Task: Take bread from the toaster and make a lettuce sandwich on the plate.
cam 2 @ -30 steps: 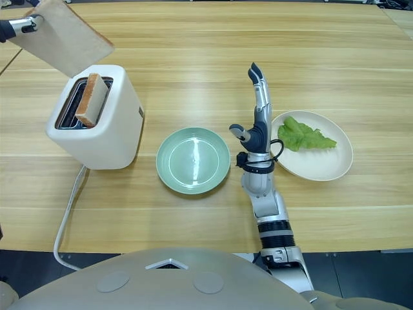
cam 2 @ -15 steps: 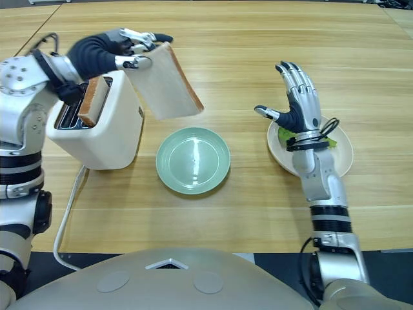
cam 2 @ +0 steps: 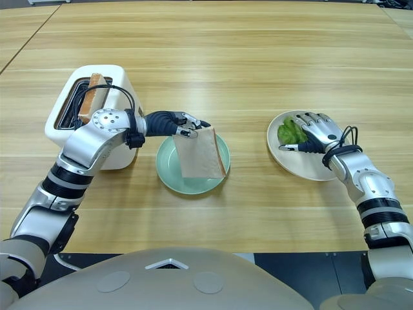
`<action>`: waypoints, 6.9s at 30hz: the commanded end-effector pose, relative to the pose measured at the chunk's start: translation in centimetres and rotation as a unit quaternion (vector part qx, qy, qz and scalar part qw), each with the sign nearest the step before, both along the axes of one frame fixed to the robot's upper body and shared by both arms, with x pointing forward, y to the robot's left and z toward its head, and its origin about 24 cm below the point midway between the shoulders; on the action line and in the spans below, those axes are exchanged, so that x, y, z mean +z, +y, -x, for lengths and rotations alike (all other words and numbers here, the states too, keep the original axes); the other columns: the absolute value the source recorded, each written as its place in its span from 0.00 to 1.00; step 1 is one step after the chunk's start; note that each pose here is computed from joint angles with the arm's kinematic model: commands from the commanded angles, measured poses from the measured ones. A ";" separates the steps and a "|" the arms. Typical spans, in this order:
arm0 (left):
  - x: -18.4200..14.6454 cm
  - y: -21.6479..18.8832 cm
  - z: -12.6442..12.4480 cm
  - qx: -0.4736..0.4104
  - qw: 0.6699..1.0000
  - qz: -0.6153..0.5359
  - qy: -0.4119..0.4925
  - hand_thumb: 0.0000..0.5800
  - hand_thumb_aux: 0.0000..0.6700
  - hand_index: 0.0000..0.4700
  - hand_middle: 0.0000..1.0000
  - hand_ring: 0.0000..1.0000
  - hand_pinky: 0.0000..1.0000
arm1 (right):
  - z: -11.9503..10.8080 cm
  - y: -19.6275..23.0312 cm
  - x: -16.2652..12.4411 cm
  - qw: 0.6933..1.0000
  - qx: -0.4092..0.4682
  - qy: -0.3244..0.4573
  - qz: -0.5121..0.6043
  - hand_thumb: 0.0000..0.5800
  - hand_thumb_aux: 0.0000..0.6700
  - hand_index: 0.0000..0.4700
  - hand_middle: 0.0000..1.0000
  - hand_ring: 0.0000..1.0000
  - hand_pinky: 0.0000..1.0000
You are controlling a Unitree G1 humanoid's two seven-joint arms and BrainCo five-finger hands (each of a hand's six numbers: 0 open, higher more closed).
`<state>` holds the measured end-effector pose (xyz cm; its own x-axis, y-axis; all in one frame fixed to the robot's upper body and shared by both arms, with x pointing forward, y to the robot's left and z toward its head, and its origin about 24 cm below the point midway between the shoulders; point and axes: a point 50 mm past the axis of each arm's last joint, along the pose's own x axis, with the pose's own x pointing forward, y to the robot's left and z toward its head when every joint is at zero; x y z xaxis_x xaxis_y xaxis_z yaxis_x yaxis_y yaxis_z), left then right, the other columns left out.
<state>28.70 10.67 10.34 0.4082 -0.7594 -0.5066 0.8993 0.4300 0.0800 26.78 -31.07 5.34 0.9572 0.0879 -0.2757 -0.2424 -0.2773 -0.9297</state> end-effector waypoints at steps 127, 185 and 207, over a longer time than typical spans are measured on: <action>11.4 13.3 -0.8 0.092 0.748 -0.485 -0.443 1.00 1.00 1.00 0.00 0.00 0.00 | 2.8 17.5 5.1 0.910 0.250 -0.151 -0.295 0.00 0.00 0.00 0.00 0.00 0.00; 12.3 12.7 -1.0 0.056 0.774 -0.450 -0.442 1.00 1.00 1.00 0.00 0.00 0.00 | 2.7 18.1 4.5 0.910 0.244 -0.146 -0.303 0.00 0.00 0.00 0.00 0.00 0.00; 17.3 13.0 -0.8 0.063 0.787 -0.400 -0.464 1.00 1.00 1.00 0.00 0.00 0.00 | 1.7 18.1 3.8 0.889 0.215 -0.128 -0.383 0.00 0.00 0.00 0.00 0.00 0.00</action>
